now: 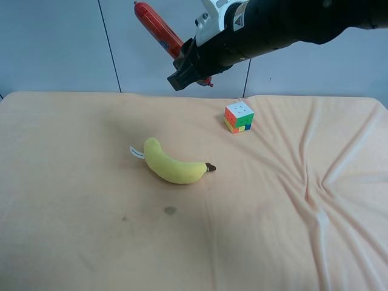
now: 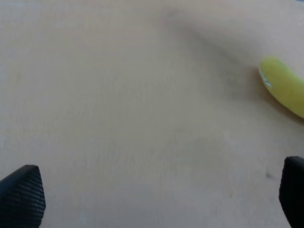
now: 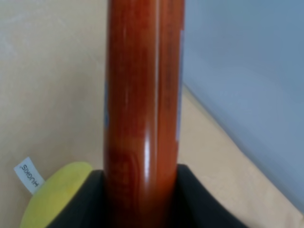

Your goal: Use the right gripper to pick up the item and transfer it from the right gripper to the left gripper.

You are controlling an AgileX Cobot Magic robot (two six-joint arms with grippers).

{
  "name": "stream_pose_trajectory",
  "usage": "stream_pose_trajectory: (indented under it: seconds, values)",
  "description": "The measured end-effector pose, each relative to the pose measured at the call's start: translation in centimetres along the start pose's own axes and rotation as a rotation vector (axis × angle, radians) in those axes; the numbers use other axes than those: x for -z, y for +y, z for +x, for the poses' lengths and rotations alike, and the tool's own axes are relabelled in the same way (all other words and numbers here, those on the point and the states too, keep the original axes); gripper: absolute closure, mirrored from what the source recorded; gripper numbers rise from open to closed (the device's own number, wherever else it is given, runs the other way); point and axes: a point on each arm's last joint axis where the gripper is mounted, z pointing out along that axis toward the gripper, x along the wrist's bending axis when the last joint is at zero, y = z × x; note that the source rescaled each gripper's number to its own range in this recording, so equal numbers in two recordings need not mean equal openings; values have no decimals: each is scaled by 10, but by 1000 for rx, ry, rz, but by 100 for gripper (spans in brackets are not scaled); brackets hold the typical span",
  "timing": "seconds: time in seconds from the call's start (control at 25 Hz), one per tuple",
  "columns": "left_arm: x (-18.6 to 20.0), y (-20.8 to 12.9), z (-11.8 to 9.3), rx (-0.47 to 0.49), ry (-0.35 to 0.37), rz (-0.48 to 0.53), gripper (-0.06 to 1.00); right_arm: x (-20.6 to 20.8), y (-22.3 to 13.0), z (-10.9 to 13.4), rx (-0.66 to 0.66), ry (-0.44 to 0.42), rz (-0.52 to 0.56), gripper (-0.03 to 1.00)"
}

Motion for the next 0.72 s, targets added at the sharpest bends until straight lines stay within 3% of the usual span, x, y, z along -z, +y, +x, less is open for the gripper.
stream_pose_trajectory:
  seconds: [0.44,0.72]
  values:
    - [0,0,-1,3,-6,-1,-5,0,0,0,1,0,0,96]
    - [-17,36,-16,77,-144,-99,-5,0,0,0,1,0,0,96]
